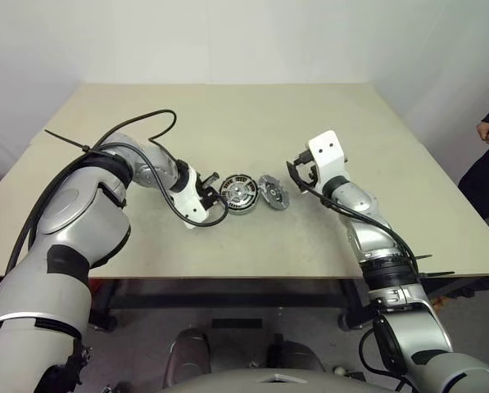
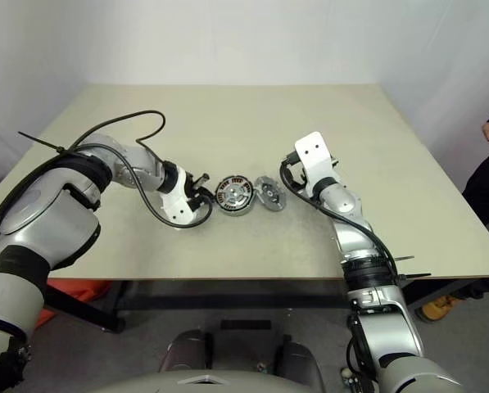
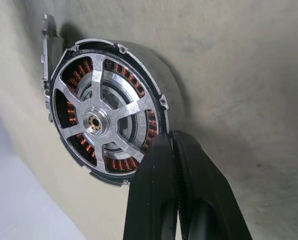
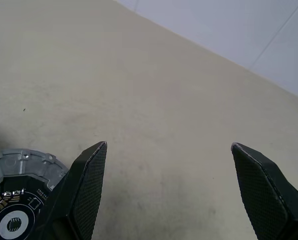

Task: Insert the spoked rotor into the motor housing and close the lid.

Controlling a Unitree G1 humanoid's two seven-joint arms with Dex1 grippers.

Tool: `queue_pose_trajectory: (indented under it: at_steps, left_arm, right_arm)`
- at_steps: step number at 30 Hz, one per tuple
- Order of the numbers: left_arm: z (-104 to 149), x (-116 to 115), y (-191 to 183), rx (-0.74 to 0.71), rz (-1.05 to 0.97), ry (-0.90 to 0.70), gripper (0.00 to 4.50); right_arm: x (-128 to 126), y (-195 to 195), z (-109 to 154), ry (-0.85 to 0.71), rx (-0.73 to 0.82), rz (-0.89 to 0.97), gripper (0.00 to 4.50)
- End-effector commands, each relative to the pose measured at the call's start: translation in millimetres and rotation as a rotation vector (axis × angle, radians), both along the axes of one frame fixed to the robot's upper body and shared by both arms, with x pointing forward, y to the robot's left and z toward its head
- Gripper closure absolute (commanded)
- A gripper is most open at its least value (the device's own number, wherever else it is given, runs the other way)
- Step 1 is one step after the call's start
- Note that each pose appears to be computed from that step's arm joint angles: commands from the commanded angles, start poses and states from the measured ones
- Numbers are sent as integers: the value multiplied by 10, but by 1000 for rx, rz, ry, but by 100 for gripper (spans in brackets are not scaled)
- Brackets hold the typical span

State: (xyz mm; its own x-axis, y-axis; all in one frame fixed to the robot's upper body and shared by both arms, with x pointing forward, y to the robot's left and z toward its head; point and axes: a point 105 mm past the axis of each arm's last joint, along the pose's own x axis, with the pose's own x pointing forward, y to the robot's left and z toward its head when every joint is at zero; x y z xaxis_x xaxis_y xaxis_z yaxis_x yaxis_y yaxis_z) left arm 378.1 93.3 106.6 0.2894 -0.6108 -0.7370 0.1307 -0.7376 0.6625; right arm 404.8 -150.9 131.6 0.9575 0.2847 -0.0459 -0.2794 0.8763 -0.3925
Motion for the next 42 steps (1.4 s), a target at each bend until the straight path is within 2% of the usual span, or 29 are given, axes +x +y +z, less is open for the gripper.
queue_pose_trajectory:
  at_steps: [1,2,5,10,16,18,22,25,30,32,36,39,42]
  left_arm:
    - [130,55,-60,-62,19,-26,404]
    - [130,59,-63,-66,24,-27,384]
    - [129,88,-59,-71,36,-44,286]
    - [147,113,-27,-70,48,-57,286]
    - [324,228,28,-129,107,-120,286]
    - [472,313,57,-199,169,-152,286]
    - [819,468,70,-484,363,-107,286]
    - [959,508,75,-729,485,58,286]
    - [1093,533,129,-1174,620,491,286]
    - [1091,493,152,-1275,645,641,286]
    - [981,232,182,-1417,692,899,286]
    - [827,59,214,-1512,770,1010,286]
    - [615,-101,235,-1580,859,1052,286]
  right_arm:
    - [-14,-41,221,-73,8,-14,0]
    - [-15,-40,222,-72,8,-13,0]
    - [-14,-39,223,-71,8,-13,0]
    - [-13,-34,212,-67,6,-10,0]
    - [0,-1,232,-62,35,6,0]
    - [-9,34,268,-54,98,21,0]
    - [-101,140,302,-6,248,88,0]
    - [-203,181,287,48,323,140,0]
    - [-360,185,266,156,469,198,0]
    - [-416,182,260,207,549,213,0]
    - [-554,150,202,324,694,225,0]
    - [-615,91,124,409,795,198,0]
    - [-674,56,34,496,894,170,0]
